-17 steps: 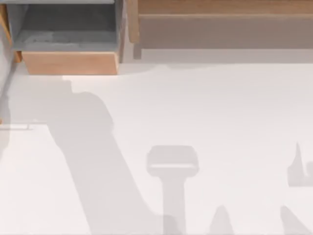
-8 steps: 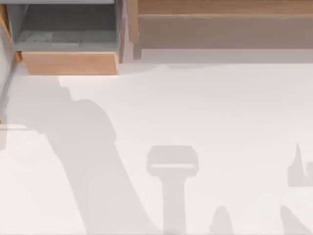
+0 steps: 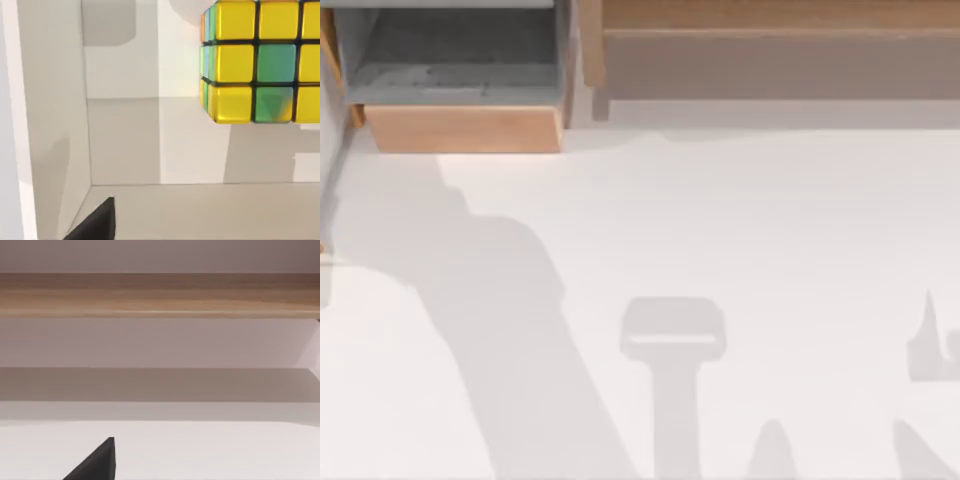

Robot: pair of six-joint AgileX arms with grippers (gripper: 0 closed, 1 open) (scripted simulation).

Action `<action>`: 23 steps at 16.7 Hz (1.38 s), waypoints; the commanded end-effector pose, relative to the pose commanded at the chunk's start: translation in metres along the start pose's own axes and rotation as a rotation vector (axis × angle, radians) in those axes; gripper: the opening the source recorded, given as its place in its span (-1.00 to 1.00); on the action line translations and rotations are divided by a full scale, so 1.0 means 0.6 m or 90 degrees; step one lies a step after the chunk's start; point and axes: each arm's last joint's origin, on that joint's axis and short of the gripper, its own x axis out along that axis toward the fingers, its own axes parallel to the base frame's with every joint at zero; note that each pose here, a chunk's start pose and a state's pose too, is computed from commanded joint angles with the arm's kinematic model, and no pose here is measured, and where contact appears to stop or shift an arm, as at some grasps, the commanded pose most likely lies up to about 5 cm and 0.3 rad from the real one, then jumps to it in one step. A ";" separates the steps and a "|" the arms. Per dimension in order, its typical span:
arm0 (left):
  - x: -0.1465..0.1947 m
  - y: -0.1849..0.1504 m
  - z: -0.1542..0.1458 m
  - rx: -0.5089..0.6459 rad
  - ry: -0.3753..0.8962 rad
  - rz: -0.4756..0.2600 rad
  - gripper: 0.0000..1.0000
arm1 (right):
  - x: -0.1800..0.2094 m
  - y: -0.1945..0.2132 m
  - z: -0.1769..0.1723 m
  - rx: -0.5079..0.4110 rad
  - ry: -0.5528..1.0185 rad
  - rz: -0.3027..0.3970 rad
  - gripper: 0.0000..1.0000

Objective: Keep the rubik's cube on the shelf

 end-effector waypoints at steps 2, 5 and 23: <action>0.046 -0.015 0.018 0.004 0.002 -0.003 1.00 | 0.000 0.000 0.000 0.000 0.000 0.000 1.00; 0.125 -0.028 0.038 0.000 0.005 -0.001 1.00 | 0.000 0.000 0.000 0.000 0.000 0.000 1.00; 0.163 -0.033 0.047 -0.004 0.003 0.005 -0.66 | 0.000 0.000 0.000 0.000 0.000 0.000 1.00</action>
